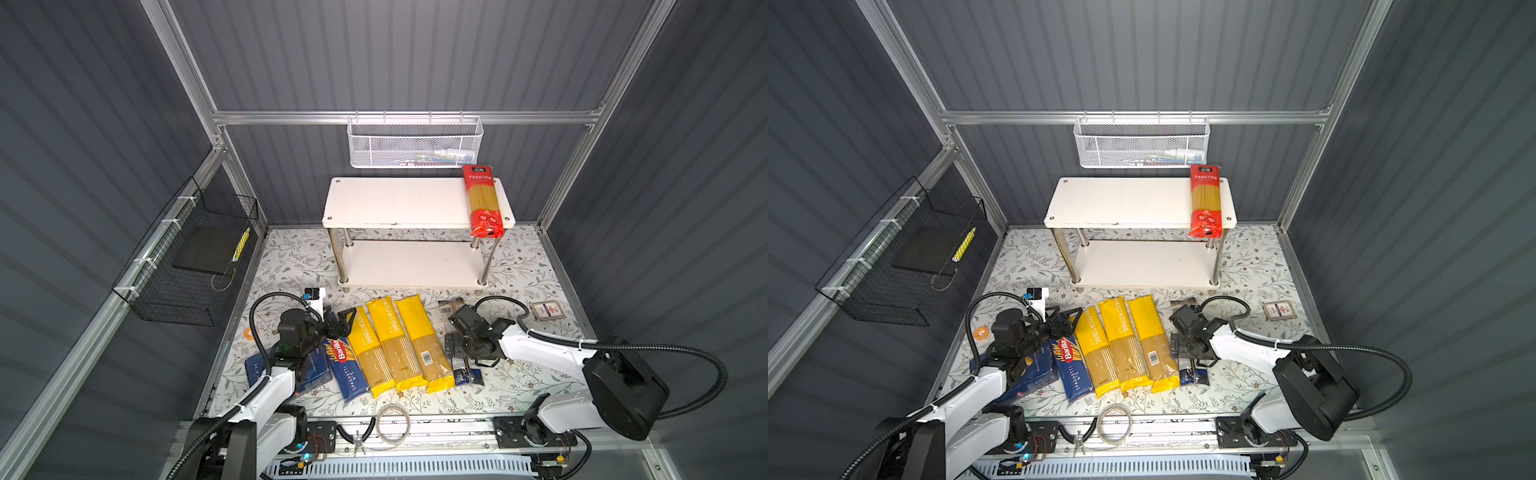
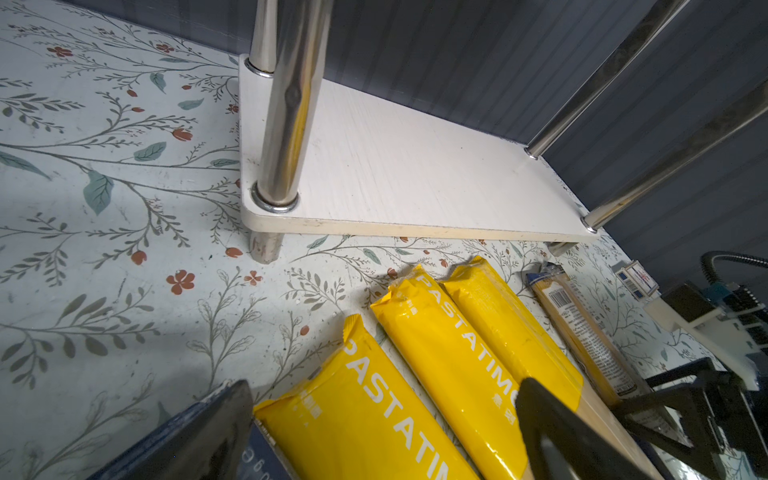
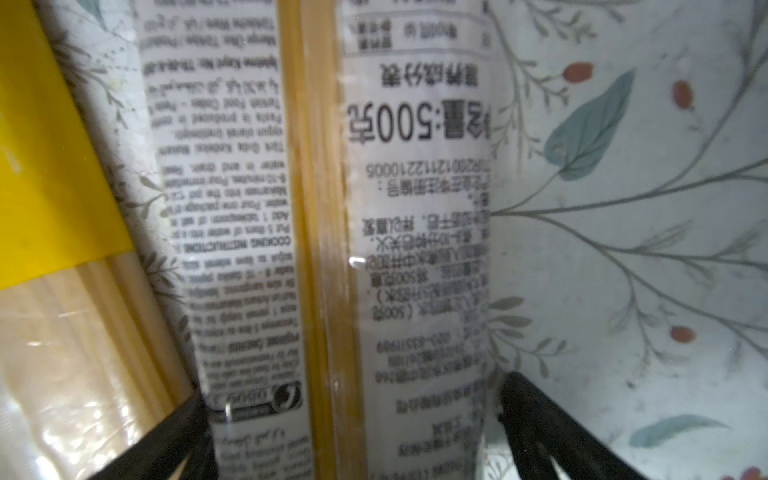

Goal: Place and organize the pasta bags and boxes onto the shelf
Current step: 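Close the right gripper around the clear white-labelled spaghetti bag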

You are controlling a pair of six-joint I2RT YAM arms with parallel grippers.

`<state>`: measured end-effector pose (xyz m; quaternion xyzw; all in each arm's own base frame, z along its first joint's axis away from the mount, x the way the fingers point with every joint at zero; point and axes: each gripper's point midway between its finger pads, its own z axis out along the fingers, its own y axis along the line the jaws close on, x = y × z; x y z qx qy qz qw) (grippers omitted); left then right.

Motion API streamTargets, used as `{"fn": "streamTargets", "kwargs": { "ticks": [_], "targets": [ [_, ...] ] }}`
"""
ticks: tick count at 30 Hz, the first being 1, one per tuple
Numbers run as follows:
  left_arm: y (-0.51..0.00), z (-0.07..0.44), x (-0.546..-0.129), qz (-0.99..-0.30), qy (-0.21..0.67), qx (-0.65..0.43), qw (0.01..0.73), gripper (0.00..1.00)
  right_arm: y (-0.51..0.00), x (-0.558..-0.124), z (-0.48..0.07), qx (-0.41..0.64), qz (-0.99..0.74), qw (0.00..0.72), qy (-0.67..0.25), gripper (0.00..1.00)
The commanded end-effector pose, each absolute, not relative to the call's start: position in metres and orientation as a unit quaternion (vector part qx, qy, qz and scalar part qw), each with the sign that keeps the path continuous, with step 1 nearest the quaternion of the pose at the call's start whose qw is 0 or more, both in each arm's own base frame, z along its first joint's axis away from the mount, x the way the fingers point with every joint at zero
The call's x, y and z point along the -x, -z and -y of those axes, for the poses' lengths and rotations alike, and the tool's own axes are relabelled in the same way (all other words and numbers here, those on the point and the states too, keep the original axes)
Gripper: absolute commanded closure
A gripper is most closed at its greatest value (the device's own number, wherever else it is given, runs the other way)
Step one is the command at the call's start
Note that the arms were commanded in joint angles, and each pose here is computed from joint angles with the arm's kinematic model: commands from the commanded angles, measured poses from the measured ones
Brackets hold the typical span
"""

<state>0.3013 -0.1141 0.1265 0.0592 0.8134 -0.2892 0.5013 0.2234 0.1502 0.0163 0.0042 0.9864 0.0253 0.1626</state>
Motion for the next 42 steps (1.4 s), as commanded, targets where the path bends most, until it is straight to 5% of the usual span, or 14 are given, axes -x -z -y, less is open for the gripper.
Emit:
{"fn": "streamTargets", "kwargs": {
  "ticks": [1, 12, 30, 42],
  "targets": [
    [-0.136, 0.117, -0.306, -0.808, 0.288, -0.07, 0.509, 0.0, -0.011, -0.218, -0.145, 0.006, -0.99, 0.142, 0.011, 0.01],
    [-0.135, 0.118, -0.306, -0.808, 0.289, -0.07, 0.508, 0.0, 0.004, -0.205, -0.147, -0.004, -0.992, 0.124, -0.007, 0.03],
    [-0.133, 0.118, -0.307, -0.809, 0.292, -0.068, 0.506, 0.0, 0.01, -0.206, -0.138, 0.003, -0.994, 0.099, 0.047, 0.24],
    [-0.136, 0.116, -0.305, -0.808, 0.286, -0.067, 0.511, 0.0, 0.001, -0.203, -0.144, -0.01, -0.993, 0.12, 0.0, 0.41]
  ]
}}
